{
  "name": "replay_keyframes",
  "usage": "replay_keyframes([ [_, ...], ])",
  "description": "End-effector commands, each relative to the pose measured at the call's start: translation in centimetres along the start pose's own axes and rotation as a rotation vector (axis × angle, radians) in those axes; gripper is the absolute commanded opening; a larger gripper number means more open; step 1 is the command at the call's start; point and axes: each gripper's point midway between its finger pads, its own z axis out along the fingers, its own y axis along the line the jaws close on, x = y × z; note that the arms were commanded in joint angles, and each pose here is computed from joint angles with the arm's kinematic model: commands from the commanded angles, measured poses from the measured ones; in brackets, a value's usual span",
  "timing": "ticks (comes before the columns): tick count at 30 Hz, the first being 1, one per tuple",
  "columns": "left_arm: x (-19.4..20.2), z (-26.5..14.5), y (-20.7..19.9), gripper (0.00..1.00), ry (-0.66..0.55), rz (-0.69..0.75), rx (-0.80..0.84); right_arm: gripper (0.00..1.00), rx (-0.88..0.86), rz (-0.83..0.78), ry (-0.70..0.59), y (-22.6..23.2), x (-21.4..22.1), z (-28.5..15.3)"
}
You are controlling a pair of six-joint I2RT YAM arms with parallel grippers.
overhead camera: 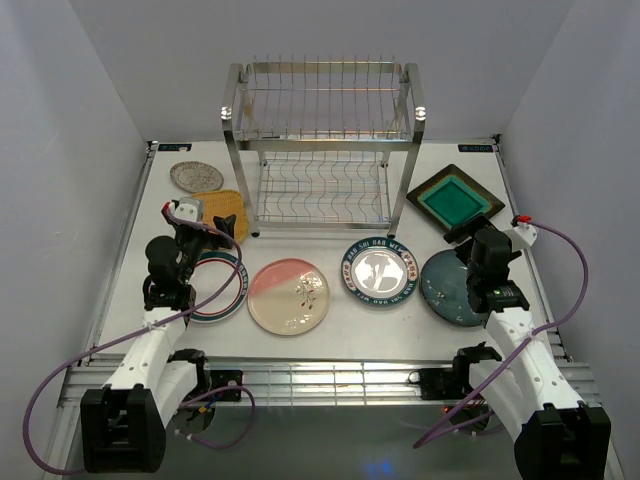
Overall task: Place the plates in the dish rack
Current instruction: Pick up the plate at the center of the board.
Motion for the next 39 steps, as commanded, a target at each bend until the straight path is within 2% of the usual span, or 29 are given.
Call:
replay_keyframes([
  [1, -4.1, -0.5, -1.0, 0.98, -0.161, 0.058, 0.049, 0.90, -0.058, 0.005, -0.036, 1.7, -1.6, -0.1],
  [6, -2.7, -0.2, -0.5, 0.98, -0.130, 0.086, 0.035, 0.90, -0.061, -0.003, -0.028, 1.3, -0.9, -0.2],
  [11, -0.5, 0.7, -0.4, 0.98, -0.064, 0.071, 0.046, 0.90, -0.062, -0.052, 0.075, 1.4, 1.3, 0.5],
  [15, -0.5, 0.6, -0.3, 0.98, -0.066, 0.071, 0.035, 0.90, 0.003, -0.100, 0.165, 1.2, 2.0, 1.1],
  [22, -1.2, -0.1, -0.8, 0.98, -0.096, 0.077, 0.054, 0.90, -0.047, -0.089, 0.250, 2.1, 3.5, 0.8],
  [24, -1.3, -0.2, -0.9, 0.98, -0.099, 0.080, 0.056, 0.90, -0.025, -0.038, 0.269, 2.2, 3.6, 0.5],
  [29, -1.7, -0.6, -1.1, 0.98, -0.115, 0.088, 0.064, 0.90, -0.004, -0.011, 0.410, 1.7, 5.6, -1.6],
  [33, -2.0, -1.1, -2.0, 0.98, -0.131, 0.099, 0.108, 0.90, -0.056, 0.030, 0.439, 1.4, 6.8, -3.3],
  [36, -2.2, -1.4, -3.1, 0.98, -0.142, 0.101, 0.169, 0.93, -0.086, 0.082, 0.396, 1.1, 6.3, -4.8],
  [39, -2.4, -1.6, -3.9, 0.98, -0.144, 0.093, 0.214, 0.96, -0.115, 0.127, 0.416, 1.1, 6.9, -5.7],
])
